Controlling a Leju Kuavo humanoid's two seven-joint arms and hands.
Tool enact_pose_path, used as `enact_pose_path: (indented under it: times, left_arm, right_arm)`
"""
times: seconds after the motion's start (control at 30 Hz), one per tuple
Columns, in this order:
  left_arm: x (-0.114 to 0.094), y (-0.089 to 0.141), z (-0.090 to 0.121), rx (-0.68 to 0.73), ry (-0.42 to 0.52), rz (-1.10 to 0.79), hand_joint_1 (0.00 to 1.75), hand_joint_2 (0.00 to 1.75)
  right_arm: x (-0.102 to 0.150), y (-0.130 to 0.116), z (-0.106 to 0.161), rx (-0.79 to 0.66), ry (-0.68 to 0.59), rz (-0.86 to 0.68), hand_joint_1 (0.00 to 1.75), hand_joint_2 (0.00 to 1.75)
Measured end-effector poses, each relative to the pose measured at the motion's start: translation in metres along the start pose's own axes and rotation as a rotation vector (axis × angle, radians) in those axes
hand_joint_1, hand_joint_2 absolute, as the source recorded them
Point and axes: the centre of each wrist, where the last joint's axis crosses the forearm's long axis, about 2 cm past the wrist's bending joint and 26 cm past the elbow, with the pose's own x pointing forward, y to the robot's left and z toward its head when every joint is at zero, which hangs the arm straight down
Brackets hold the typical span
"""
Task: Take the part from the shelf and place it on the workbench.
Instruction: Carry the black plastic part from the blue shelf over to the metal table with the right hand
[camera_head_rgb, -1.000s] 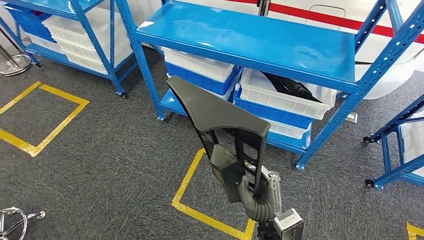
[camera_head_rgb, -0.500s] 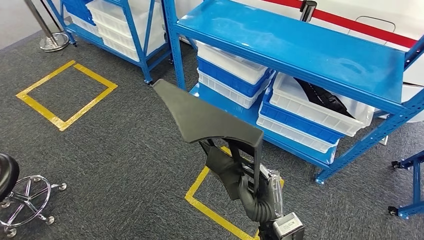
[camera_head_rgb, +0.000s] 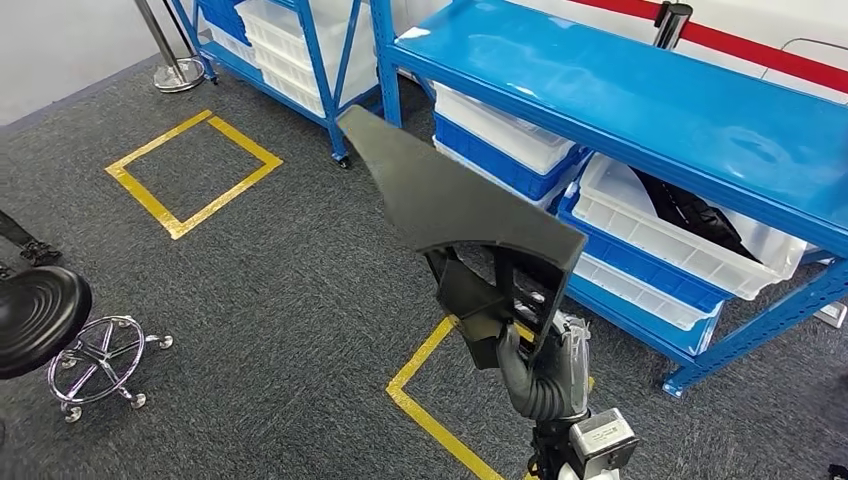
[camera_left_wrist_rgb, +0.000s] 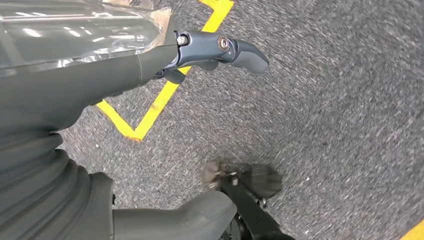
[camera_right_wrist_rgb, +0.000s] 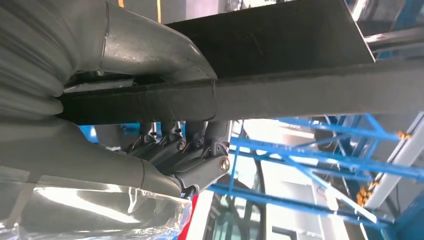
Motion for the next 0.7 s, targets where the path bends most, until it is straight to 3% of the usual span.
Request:
enact_pose_path:
  times: [0.7]
  left_arm:
    - [0.0035, 0.0059, -0.0035, 0.007, -0.017, -0.01, 0.0, 1.75]
  right_arm:
    - [0.0004, -0.0019, -0.0007, 0.036, 0.004, -0.024, 1.75, 1.75]
